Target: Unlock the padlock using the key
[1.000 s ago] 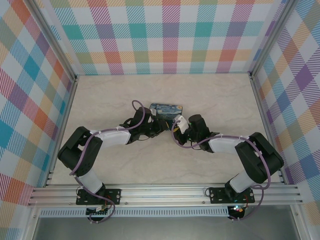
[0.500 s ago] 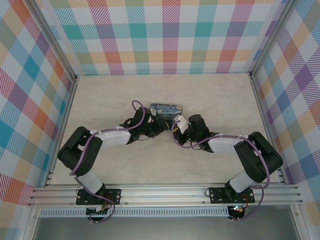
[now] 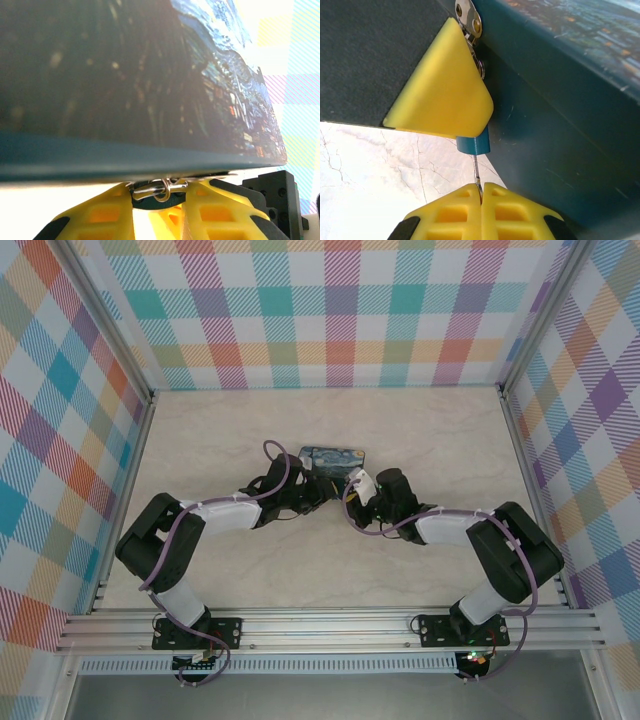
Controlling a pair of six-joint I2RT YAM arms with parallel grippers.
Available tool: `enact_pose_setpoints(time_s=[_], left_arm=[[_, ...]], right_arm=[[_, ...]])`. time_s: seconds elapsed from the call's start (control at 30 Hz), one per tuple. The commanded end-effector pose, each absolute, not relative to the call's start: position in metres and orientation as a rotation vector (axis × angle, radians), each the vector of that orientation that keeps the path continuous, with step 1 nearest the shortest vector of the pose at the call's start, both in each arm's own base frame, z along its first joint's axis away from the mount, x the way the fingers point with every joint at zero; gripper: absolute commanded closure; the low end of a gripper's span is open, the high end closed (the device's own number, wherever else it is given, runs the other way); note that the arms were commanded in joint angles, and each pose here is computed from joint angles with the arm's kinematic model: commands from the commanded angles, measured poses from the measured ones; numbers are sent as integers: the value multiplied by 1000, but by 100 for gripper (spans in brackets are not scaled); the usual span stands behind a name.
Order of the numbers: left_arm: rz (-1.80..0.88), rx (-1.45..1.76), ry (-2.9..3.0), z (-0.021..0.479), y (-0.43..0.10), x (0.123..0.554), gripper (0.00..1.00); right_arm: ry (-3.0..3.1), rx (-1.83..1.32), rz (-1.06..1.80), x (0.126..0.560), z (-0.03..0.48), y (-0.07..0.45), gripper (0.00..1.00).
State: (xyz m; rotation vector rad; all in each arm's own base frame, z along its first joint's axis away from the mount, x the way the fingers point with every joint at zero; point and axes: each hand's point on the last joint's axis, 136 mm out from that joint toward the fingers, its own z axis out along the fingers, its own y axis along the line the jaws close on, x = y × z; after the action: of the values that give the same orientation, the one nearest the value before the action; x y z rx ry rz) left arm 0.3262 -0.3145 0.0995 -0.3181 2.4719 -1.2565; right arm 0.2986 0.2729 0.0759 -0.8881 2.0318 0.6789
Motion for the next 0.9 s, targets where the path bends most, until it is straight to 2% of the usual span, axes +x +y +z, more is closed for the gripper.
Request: enact_pose_setpoints(time_s=[0.0,0.87], left_arm=[[-1318,-293,2455,111,-321,319,78],[-1329,-311,2474,105,-322,316,80]], right_arm=[[1881,-838,707,306,113,279,100],[1801,-834,778,308,128,291,100]])
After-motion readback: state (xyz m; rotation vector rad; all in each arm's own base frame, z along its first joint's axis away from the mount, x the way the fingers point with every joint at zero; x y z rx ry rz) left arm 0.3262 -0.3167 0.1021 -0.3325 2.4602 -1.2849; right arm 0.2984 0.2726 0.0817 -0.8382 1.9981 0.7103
